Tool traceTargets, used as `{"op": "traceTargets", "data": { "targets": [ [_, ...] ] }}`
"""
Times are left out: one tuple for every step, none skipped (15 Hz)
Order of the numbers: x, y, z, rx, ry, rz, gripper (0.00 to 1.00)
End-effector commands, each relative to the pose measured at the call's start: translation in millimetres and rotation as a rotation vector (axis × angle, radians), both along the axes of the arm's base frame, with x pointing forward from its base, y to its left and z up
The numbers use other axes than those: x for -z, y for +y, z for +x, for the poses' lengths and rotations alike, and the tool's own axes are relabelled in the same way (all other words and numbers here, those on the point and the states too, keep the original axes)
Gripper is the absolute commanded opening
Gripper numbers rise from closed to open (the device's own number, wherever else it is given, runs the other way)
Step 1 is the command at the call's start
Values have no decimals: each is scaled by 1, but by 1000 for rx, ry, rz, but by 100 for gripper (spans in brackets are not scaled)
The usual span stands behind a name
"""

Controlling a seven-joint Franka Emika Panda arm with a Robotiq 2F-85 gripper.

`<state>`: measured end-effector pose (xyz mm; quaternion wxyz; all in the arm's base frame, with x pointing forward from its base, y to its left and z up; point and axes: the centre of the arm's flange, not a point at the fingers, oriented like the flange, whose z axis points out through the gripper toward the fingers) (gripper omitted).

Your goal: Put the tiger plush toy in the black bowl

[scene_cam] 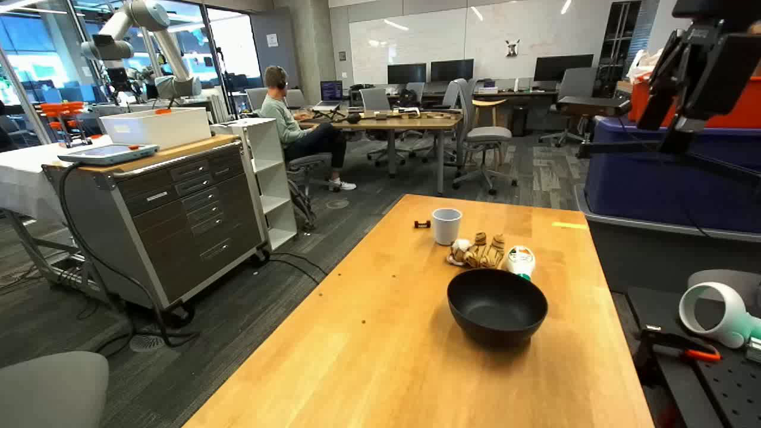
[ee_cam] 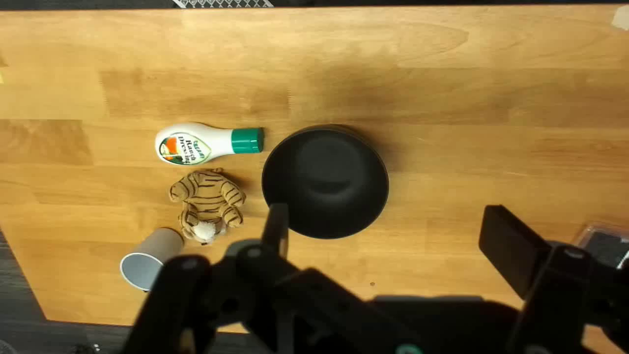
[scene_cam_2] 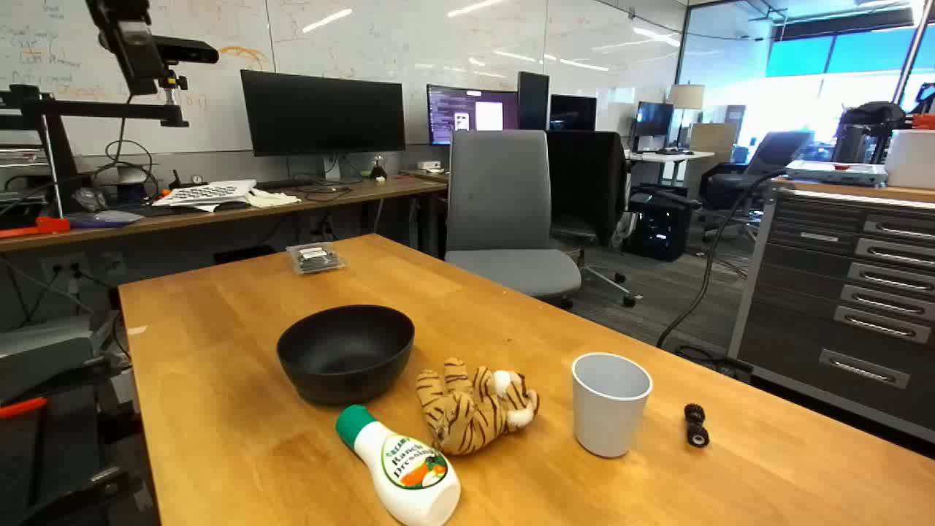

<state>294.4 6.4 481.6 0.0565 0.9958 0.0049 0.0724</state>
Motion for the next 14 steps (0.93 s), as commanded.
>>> {"op": "traceTargets", "data": {
  "targets": [
    [-1, 0, 0, 0, -3, 0, 100],
    [-3, 0, 0, 0, -6, 0, 100],
    [-3, 0, 1, 0, -7, 0, 100],
    [-3, 0, 1, 0, -8, 0, 100],
    [-3, 0, 1, 0, -8, 0, 100],
    [-3, 0, 1, 0, -8, 0, 100],
    [-3, 0, 1, 0, -8, 0, 100],
    [-3, 0, 1, 0, -8, 0, 100],
    [-3, 0, 1, 0, -8, 0, 100],
    [-3, 0, 1, 0, -8, 0, 100],
    [-3, 0, 1, 0, -8, 0, 100],
    [-2, -1, 3, -6, -29, 5, 100],
    [-1, -2, 7, 7, -50, 8, 100],
    [0, -5, 16, 37, -99, 17, 100]
  ]
}}
